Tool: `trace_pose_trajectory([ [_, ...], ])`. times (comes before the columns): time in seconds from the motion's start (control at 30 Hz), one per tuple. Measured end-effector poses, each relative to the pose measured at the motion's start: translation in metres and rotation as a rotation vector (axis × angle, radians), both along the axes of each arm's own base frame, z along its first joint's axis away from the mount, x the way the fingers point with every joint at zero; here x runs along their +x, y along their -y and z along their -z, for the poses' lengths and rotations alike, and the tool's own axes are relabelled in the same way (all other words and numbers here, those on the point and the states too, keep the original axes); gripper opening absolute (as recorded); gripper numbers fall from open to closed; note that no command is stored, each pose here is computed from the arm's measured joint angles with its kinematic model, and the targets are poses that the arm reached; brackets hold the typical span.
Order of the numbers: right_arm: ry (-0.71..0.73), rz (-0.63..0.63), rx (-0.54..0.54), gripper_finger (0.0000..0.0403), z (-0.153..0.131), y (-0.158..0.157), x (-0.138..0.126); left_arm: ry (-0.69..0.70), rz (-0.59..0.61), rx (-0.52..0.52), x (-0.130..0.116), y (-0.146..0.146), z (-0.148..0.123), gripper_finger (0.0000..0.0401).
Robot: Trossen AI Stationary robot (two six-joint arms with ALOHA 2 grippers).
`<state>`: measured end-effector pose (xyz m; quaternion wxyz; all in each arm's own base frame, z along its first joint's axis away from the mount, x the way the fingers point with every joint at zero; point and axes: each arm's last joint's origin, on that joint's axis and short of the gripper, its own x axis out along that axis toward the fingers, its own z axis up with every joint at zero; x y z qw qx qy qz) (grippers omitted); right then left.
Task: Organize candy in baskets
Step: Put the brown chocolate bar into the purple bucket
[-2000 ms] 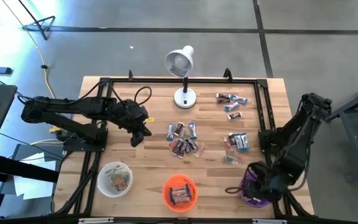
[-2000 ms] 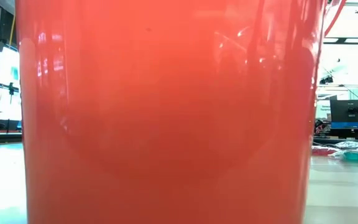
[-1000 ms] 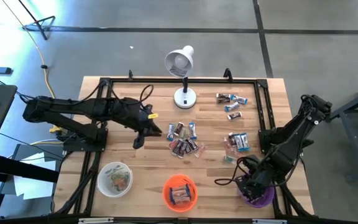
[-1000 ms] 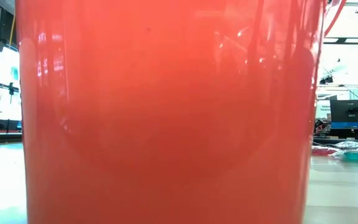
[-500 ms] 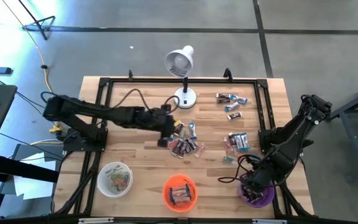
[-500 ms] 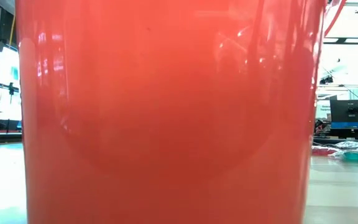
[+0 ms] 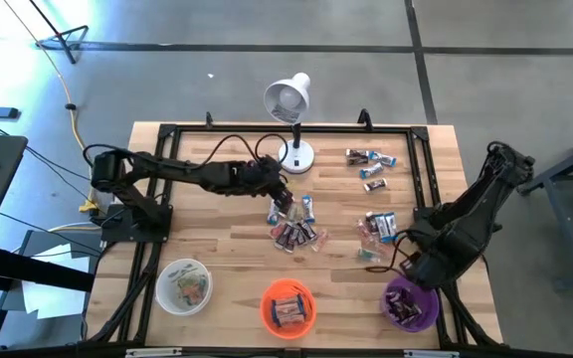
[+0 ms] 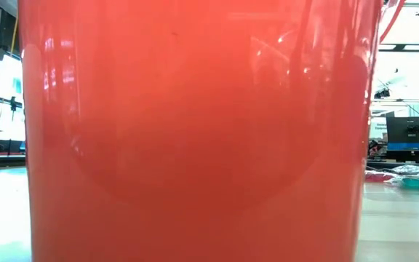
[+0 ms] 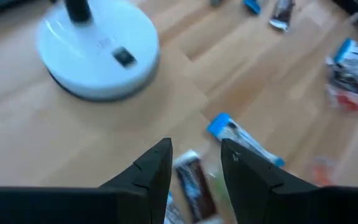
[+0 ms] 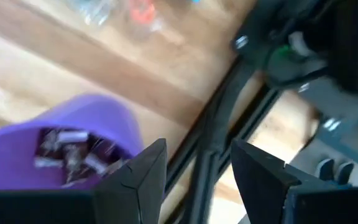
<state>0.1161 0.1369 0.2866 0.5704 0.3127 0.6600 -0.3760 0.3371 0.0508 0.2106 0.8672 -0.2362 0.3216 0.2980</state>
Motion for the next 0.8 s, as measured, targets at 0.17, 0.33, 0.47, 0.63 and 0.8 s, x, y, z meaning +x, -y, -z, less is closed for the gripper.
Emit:
trace_pose_trajectory([
  [0.17,0.103,-0.013,-0.035,0.0172,-0.008,0.010,-0.005,0.002,-0.029,-0.108,-0.002,0.002,0.003,0.0127],
  [0.33,0.186,-0.040,-0.070,0.0172,-0.013,0.017,-0.008,-0.019,-0.049,-0.141,-0.001,0.007,0.008,0.0127],
  [0.47,0.237,-0.050,-0.090,0.0172,-0.016,0.021,-0.009,-0.040,-0.034,-0.148,0.003,0.011,0.018,0.0127],
  [0.63,0.256,-0.057,-0.091,0.0172,-0.018,0.023,-0.011,-0.071,-0.021,-0.161,0.011,0.014,0.036,0.0127],
  [0.8,0.256,-0.065,-0.091,0.0172,-0.018,0.023,-0.011,-0.081,-0.016,-0.170,0.018,0.013,0.053,0.0127],
])
